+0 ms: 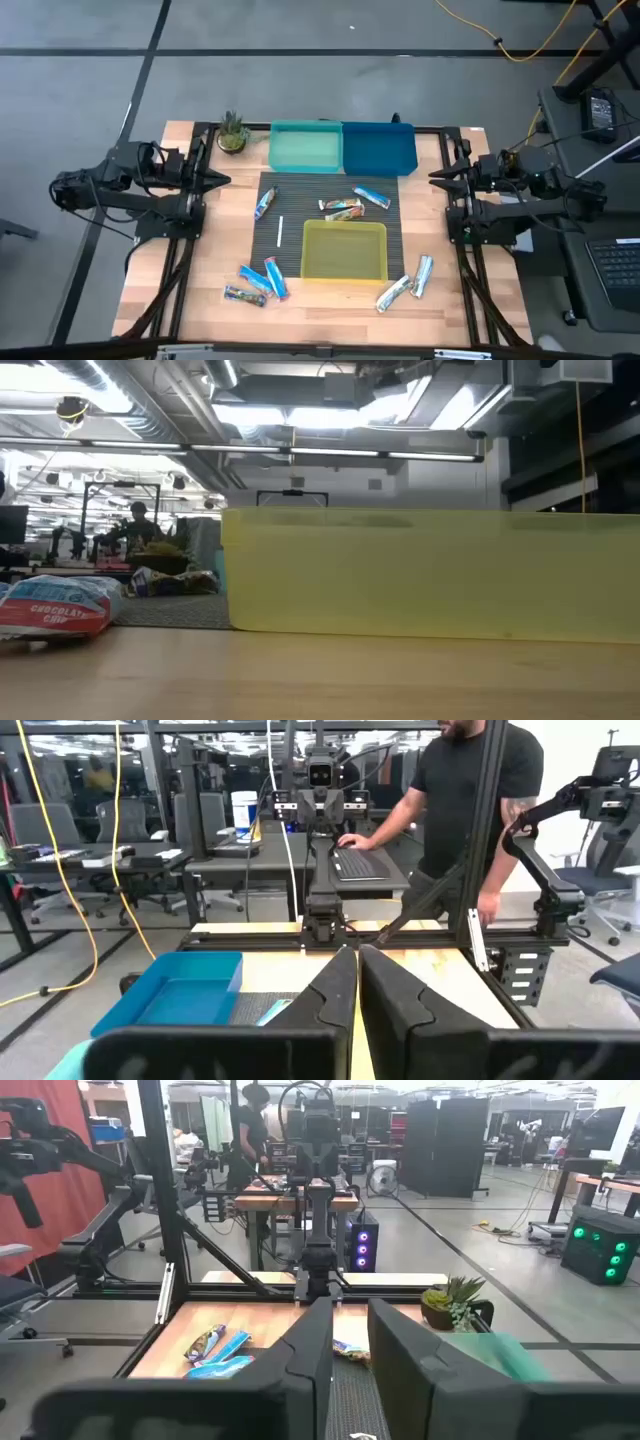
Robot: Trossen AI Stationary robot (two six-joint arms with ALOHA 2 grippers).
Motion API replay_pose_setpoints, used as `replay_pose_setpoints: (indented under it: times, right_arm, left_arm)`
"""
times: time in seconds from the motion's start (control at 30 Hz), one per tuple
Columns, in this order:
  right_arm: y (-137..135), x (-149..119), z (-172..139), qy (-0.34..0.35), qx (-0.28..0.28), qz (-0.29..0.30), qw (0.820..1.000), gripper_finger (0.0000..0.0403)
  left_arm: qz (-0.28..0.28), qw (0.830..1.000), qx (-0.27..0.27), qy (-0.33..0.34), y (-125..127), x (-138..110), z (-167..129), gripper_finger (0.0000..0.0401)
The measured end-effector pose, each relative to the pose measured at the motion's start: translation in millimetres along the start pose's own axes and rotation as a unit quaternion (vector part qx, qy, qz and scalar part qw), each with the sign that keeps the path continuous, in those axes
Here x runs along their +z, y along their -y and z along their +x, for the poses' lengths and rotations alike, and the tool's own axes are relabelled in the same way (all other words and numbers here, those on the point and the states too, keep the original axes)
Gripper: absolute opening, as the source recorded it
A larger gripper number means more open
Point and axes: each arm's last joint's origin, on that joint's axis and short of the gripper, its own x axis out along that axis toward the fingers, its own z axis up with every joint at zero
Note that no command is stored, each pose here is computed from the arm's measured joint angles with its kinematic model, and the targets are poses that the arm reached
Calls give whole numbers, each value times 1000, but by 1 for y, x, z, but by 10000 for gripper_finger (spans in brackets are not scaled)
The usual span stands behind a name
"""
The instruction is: Pick and place Granola Bars by type
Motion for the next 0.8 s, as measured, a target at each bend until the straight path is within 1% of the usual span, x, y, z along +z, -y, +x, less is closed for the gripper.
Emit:
replay_pose_setpoints:
  times: [0.8]
  right_arm:
    - [0, 0, 0, 0, 0, 0, 1000, 71]
  left_arm:
    - [0, 1000, 0, 0, 0, 0, 0, 8]
